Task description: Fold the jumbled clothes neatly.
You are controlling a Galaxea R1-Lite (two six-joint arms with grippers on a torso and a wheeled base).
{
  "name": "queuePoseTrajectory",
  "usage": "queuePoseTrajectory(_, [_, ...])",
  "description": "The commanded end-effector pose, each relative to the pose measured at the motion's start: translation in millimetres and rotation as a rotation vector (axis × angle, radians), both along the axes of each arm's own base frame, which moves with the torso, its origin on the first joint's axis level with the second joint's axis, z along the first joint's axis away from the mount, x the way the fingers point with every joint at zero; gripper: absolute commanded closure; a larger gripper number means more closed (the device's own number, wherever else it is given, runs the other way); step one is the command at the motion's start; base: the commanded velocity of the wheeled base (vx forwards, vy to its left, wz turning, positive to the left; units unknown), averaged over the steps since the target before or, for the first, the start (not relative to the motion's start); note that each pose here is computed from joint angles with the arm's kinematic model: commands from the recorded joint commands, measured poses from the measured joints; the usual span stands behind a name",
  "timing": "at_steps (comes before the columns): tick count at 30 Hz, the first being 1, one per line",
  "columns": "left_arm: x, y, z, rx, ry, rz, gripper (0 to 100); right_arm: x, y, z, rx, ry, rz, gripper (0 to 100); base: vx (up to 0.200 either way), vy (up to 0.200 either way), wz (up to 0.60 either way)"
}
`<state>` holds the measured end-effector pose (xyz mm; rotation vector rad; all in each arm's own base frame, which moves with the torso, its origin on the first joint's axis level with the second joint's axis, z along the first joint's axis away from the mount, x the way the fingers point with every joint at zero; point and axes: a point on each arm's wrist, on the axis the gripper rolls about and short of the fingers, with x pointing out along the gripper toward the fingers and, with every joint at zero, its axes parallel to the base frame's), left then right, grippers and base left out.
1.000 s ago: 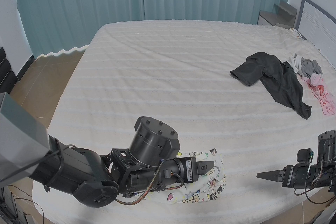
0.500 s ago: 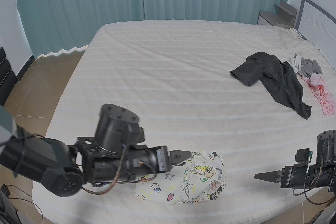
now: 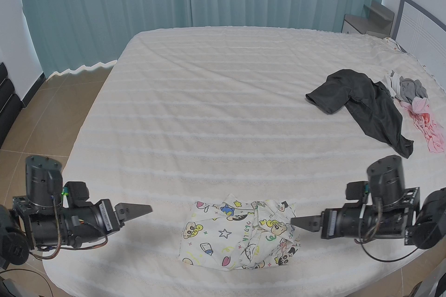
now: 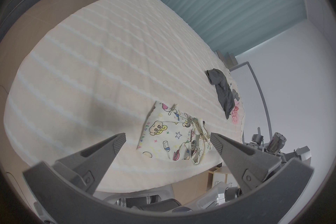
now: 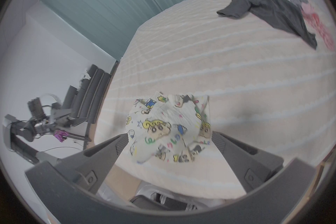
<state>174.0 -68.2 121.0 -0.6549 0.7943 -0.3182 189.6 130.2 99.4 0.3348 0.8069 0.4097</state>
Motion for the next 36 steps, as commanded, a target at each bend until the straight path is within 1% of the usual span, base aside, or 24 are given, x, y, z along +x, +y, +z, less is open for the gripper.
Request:
queuePoseTrajectory(1, [-35.2,29.8,-5.3,-0.033,-0.044,0.047,0,23.0,65.6,-23.7,-0.112,-0.006,0.051,0,0.000,0.000,0.00])
queuePoseTrajectory(2, [-35.2,29.8,-5.3,-0.033,-0.044,0.047,0,23.0,65.6,-23.7,-0.112,-0.006,0.051,0,0.000,0.000,0.00])
queuePoseTrajectory(3, [-40.6,30.8,-6.7,-0.038,-0.065,0.036,0,26.8,74.8,-20.3,-0.137,0.000,0.051,0,0.000,0.000,0.00])
queuePoseTrajectory(4, [-41.6,31.1,-6.5,-0.041,-0.074,0.037,0,27.8,78.1,-17.9,-0.151,0.008,0.052,0,0.000,0.000,0.00])
queuePoseTrajectory(8, [-41.8,32.4,-8.6,-0.040,-0.069,0.048,0,30.7,92.5,-4.2,-0.207,0.025,0.058,0,0.000,0.000,0.00])
queuePoseTrajectory(9, [-41.7,32.6,-8.4,-0.039,-0.071,0.049,0,31.0,93.4,-3.0,-0.206,0.021,0.057,0,-0.200,0.000,0.00])
queuePoseTrajectory(10, [-41.3,33.1,-9.4,-0.039,-0.065,0.052,0,32.3,101.9,0.5,-0.230,0.017,0.062,0,-0.200,0.000,0.00])
queuePoseTrajectory(11, [-41.4,33.2,-10.0,-0.038,-0.062,0.052,0,33.6,105.9,-1.1,-0.246,0.023,0.064,0,-0.200,0.000,0.00])
queuePoseTrajectory(12, [-41.4,33.1,-10.0,-0.038,-0.062,0.050,0,35.9,113.0,-5.2,-0.283,0.034,0.063,0,0.000,0.000,0.00])
queuePoseTrajectory(14, [-40.8,33.0,-9.7,-0.034,-0.066,0.049,0,37.7,123.0,-8.8,-0.332,0.034,0.057,0,0.000,0.000,0.00])
queuePoseTrajectory(17, [-40.1,34.4,-9.2,-0.033,-0.070,0.061,0,31.8,136.9,-12.8,-0.398,0.039,0.085,0,0.000,0.000,0.00])
queuePoseTrajectory(18, [-39.8,34.6,-8.9,-0.034,-0.071,0.063,0,32.1,137.2,-12.8,-0.401,0.039,0.086,0,0.000,0.000,0.00])
queuePoseTrajectory(19, [-39.3,35.5,-8.5,-0.037,-0.072,0.069,0,31.7,142.4,-15.8,-0.430,0.046,0.094,0,0.000,0.000,0.00])
queuePoseTrajectory(20, [-39.3,35.5,-8.5,-0.037,-0.072,0.069,0,31.8,143.2,-16.1,-0.435,0.045,0.095,0,0.000,0.000,0.00])
queuePoseTrajectory(21, [-39.9,35.4,-9.2,-0.037,-0.069,0.066,0,33.9,145.0,-18.9,-0.465,0.039,0.084,0,0.000,0.000,0.00])
queuePoseTrajectory(22, [-39.9,35.4,-9.2,-0.037,-0.069,0.066,0,33.9,145.0,-18.9,-0.465,0.039,0.084,0,0.000,0.000,0.00])
queuePoseTrajectory(23, [-39.3,35.3,-9.3,-0.036,-0.067,0.066,0,36.1,146.0,-21.3,-0.489,0.029,0.071,0,0.000,0.000,0.00])
queuePoseTrajectory(26, [-37.4,35.1,-11.6,-0.033,-0.051,0.068,0,38.7,147.5,-24.6,-0.518,0.013,0.059,0,0.000,0.000,0.00])
queuePoseTrajectory(29, [-36.3,35.8,-12.6,-0.035,-0.058,0.072,0,44.8,148.1,-25.9,-0.545,-0.013,0.019,0,0.000,0.000,0.00])
queuePoseTrajectory(30, [-36.4,35.9,-12.8,-0.040,-0.064,0.071,0,47.4,146.6,-25.1,-0.551,-0.019,0.007,0,0.000,0.200,0.00])
queuePoseTrajectory(33, [-35.9,37.5,-13.0,-0.053,-0.081,0.072,0,48.3,145.5,-25.1,-0.571,-0.029,0.008,0,0.000,0.200,0.00])
queuePoseTrajectory(35, [-35.0,37.9,-13.6,-0.054,-0.078,0.074,0,48.2,145.2,-25.4,-0.579,-0.034,0.006,0,0.000,0.200,0.00])
queuePoseTrajectory(36, [-34.1,39.2,-14.0,-0.056,-0.076,0.080,0,48.7,145.1,-25.4,-0.597,-0.047,-0.002,0,0.000,0.200,0.00])
